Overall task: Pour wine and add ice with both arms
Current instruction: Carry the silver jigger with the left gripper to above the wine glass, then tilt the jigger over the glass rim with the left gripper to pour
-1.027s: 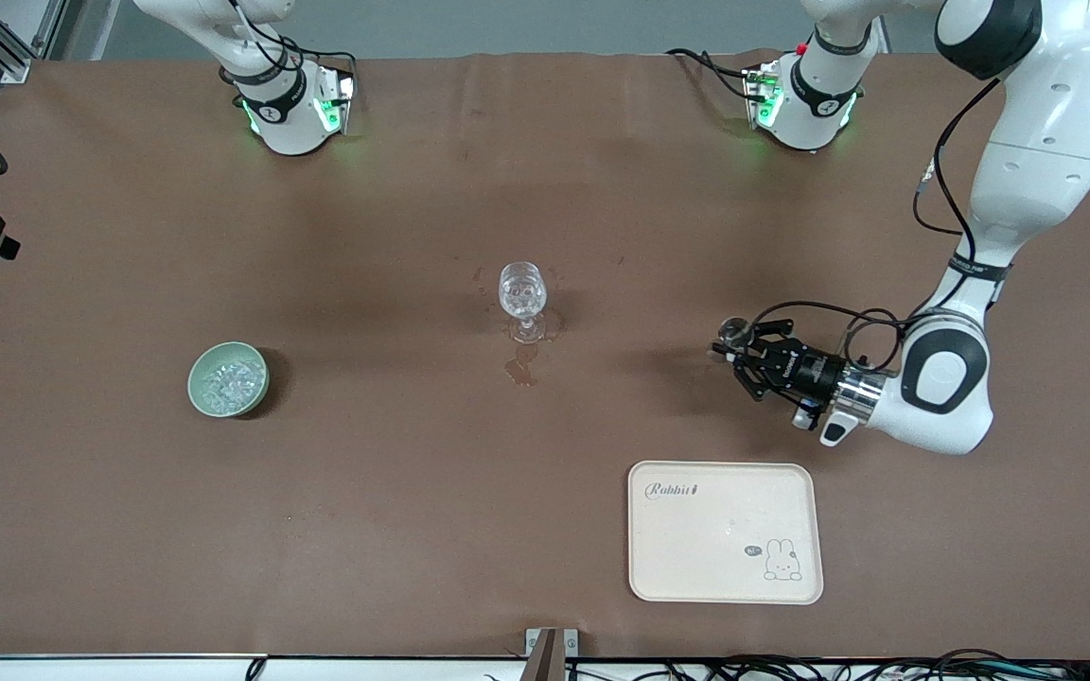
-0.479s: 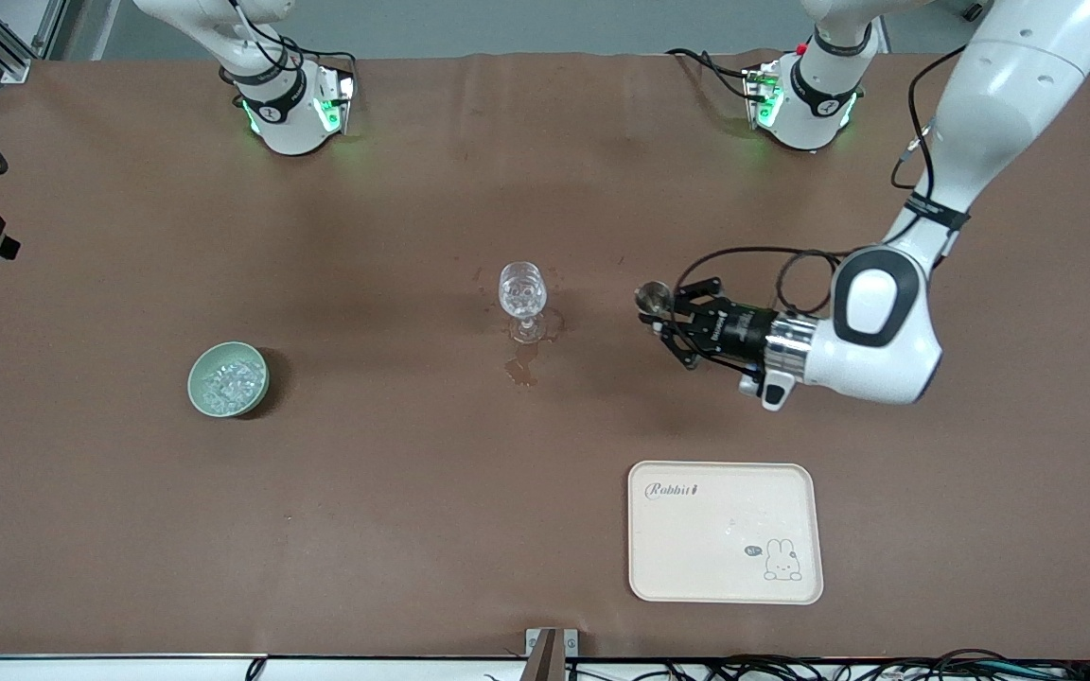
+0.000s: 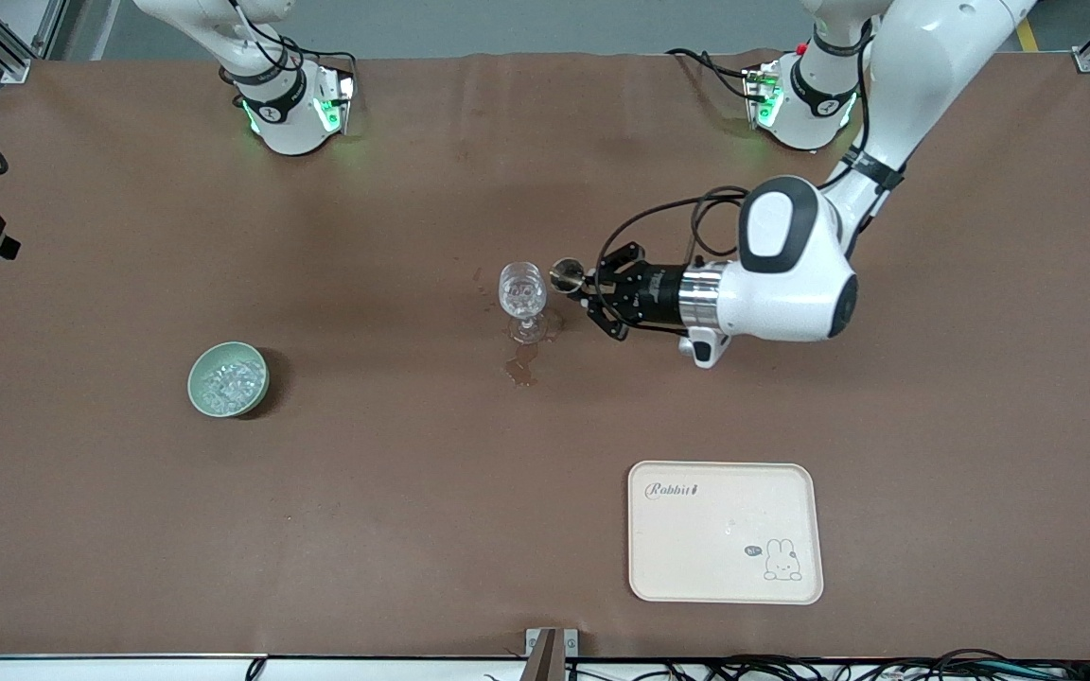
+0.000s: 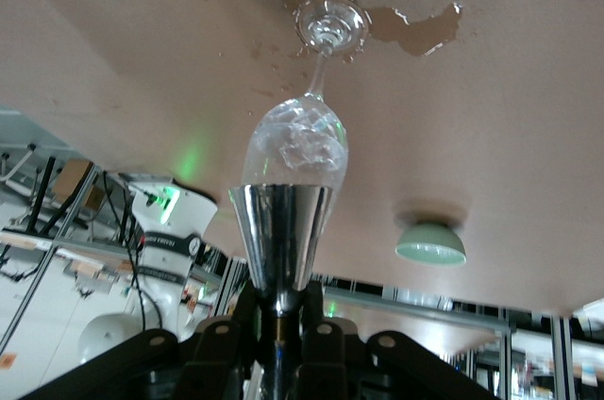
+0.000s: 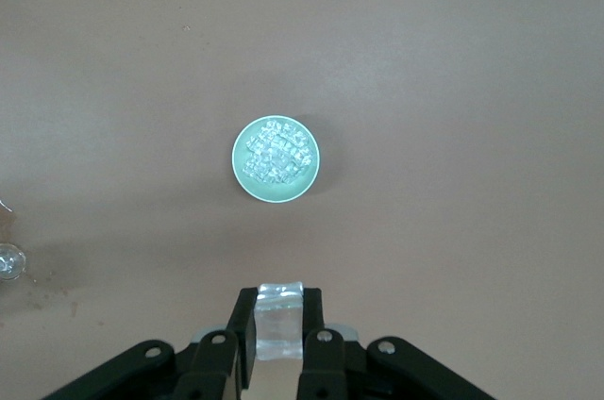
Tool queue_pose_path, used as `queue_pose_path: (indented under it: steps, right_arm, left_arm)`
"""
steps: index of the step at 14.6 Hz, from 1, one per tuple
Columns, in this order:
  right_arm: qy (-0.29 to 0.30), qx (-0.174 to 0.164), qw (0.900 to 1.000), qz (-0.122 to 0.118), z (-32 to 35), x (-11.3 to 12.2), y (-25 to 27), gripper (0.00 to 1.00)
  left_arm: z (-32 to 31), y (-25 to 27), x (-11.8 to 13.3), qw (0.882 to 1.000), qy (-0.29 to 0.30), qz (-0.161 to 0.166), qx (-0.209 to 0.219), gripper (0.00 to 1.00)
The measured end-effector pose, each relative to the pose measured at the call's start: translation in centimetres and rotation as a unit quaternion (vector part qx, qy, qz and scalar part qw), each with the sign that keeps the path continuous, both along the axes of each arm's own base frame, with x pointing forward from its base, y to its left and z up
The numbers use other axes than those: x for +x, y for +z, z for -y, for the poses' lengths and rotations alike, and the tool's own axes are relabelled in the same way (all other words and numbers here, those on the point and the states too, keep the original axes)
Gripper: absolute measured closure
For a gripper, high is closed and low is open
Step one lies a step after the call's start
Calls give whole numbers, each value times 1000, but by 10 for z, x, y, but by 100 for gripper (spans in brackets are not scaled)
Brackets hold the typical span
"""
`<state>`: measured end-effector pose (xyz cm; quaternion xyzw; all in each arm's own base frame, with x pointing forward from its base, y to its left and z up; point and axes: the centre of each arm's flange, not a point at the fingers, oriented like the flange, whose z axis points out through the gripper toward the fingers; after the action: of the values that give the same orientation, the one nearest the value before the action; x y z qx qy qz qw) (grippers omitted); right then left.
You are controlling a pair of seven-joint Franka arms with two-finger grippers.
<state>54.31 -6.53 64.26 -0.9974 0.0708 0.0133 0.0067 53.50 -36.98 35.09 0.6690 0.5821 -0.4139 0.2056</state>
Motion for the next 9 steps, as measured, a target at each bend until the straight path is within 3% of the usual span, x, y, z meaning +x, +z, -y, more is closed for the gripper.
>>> queue_pose_path:
  steps: [5,9]
  right_arm:
    - [5,0,1000,0,1,0,0,77]
    - [6,0,1000,0,1,0,0,77]
  left_arm:
    - [18,-3,-16,998,-25,8,57,79]
    - [33,-6,-28,991,-37,22,127,79]
